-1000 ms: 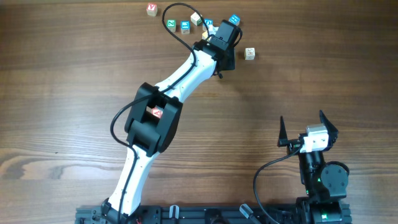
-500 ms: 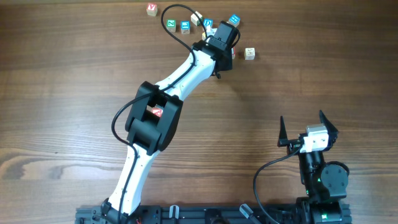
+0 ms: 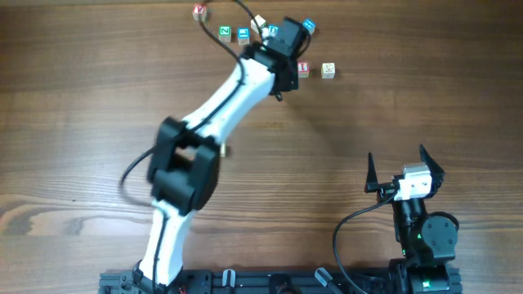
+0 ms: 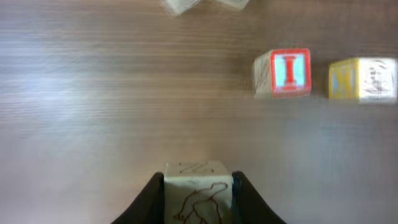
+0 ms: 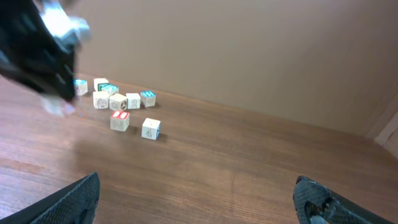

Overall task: Form a horizontal line
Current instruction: 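Reach left gripper to the cluster and grasp a white Z block, then carry the Z block to the left end of the row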

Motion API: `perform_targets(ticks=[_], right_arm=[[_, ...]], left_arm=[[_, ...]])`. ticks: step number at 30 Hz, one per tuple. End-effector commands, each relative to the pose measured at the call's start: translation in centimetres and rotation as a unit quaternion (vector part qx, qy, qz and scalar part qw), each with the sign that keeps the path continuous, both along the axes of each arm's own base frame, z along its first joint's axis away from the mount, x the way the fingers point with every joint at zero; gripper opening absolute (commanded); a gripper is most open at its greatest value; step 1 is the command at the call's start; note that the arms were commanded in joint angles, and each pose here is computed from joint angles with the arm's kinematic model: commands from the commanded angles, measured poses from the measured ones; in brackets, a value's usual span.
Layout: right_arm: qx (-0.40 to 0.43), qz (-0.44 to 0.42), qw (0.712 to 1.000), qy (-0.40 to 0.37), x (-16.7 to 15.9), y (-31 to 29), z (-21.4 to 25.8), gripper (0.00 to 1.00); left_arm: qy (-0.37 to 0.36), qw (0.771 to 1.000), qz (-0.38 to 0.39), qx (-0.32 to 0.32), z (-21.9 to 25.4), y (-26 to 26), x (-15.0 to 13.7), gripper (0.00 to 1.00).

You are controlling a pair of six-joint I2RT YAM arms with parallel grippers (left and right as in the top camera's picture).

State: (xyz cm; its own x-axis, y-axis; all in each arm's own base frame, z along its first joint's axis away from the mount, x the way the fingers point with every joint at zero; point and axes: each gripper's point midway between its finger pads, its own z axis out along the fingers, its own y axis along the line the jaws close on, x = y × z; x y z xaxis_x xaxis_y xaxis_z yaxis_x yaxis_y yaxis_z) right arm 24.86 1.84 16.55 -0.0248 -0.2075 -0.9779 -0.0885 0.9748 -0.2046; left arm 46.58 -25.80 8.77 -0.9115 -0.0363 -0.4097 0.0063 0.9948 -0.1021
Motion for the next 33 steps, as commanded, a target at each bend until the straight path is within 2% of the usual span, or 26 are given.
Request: perform_targets(ticks=[1, 4, 7, 9, 13, 15, 20, 23, 25, 28, 33], right_arm=[[-0.003, -0.002, 1.000, -0.004, 0.0, -0.1, 0.2, 1.00], [-0.003, -0.002, 1.000, -0.004, 0.0, -0.1, 0.2, 1.00], [-0.003, -0.002, 1.000, -0.004, 0.0, -0.1, 0.2, 1.00], [-0.003, -0.002, 1.000, -0.004, 0.0, -0.1, 0.2, 1.00], [-0.003, -0.002, 1.000, -0.004, 0.0, -0.1, 0.2, 1.00], [-0.003, -0.002, 1.000, -0.004, 0.0, -0.1, 0.2, 1.00], [-0.003, -0.002, 1.000, -0.004, 0.0, -0.1, 0.2, 1.00], [-0.003, -0.002, 1.000, -0.004, 0.0, -0.1, 0.2, 1.00], [-0.003, -0.002, 1.000, -0.004, 0.0, -0.1, 0.2, 1.00], [-0.003, -0.002, 1.000, -0.004, 0.0, -0.1, 0.2, 1.00], [-0.003, -0.002, 1.000, -0.004, 0.0, -0.1, 0.2, 1.00]], left_arm=[[-0.061, 0.998, 0.008, -0.008, 11.3, 5.1, -1.4, 0.19], [-0.022, 0.998, 0.057, 0.013, 15.3, 12.4, -5.8, 0.19], [0.045, 0.992, 0.110, 0.041, 15.0, 18.2, -8.9, 0.18], [0.070, 0.989, 0.122, 0.053, 13.7, 20.2, -9.4, 0.18], [0.127, 0.977, 0.157, 0.067, 8.4, 23.3, -10.8, 0.17], [0.131, 0.975, 0.167, 0.066, 5.5, 24.1, -11.2, 0.11], [0.149, 0.971, 0.171, 0.071, -2.2, 24.7, -13.5, 0.14], [0.131, 0.973, 0.181, 0.066, -5.7, 26.0, -13.7, 0.15], [0.126, 0.974, 0.180, 0.058, -7.0, 26.9, -14.0, 0.18], [0.113, 0.987, 0.116, -0.003, -7.5, 25.6, -13.0, 0.24], [0.109, 0.988, 0.113, -0.003, -7.4, 25.9, -12.8, 0.46]])
